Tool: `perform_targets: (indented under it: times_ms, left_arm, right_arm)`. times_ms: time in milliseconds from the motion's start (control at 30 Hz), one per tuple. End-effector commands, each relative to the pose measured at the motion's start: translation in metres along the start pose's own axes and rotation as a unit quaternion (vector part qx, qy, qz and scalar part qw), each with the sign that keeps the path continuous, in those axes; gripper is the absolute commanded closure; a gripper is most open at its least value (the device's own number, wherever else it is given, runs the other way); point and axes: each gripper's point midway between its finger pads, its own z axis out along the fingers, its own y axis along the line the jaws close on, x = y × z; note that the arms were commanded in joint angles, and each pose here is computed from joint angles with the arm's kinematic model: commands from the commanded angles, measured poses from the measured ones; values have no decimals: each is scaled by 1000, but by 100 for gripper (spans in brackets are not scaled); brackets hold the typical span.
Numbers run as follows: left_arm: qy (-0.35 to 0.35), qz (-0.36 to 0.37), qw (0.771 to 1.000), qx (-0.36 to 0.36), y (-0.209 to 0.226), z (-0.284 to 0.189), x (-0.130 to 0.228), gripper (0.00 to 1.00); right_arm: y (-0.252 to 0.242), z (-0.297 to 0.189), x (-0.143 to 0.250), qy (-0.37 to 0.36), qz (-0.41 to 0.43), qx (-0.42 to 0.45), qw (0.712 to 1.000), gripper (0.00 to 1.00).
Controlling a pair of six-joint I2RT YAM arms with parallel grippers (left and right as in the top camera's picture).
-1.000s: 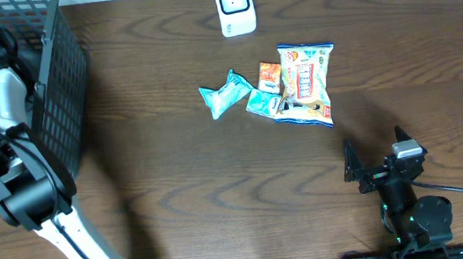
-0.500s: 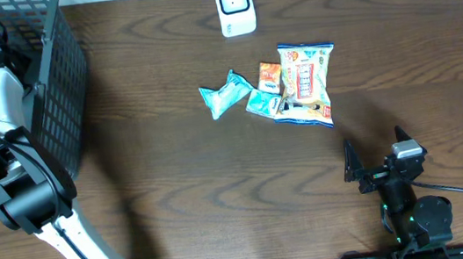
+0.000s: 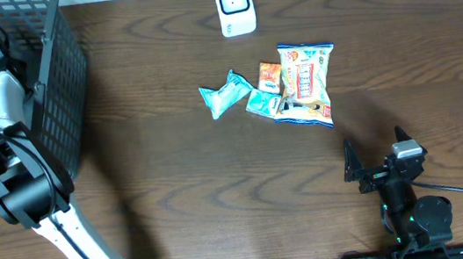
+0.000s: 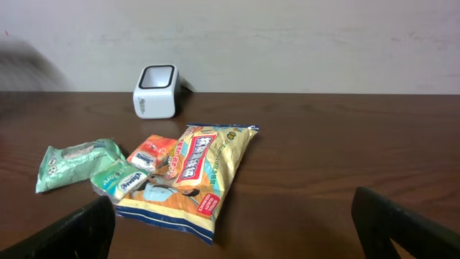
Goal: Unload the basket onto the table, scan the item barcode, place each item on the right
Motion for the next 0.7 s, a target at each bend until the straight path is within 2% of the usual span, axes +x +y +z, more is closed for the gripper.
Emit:
perform_targets:
  times_ms: [0,200,433,533,667]
  left_arm:
    - [6,2,1000,-26,11,19,14,9]
    - [16,17,999,-36,15,28,25,9]
    - [23,44,998,-40,18,30,29,32]
    - [30,48,997,-47,22,28,31,36]
    - [39,54,996,-54,26,18,30,52]
  right_arm:
    - [-2,0,1,1,-6,5,1000,1]
    - [-2,0,1,1,-6,5,1000,1]
    - [-2,0,1,1,-6,5,1000,1]
    - [-2,0,1,1,-6,5,1000,1]
    - [-2,0,1,1,-6,5,1000,1]
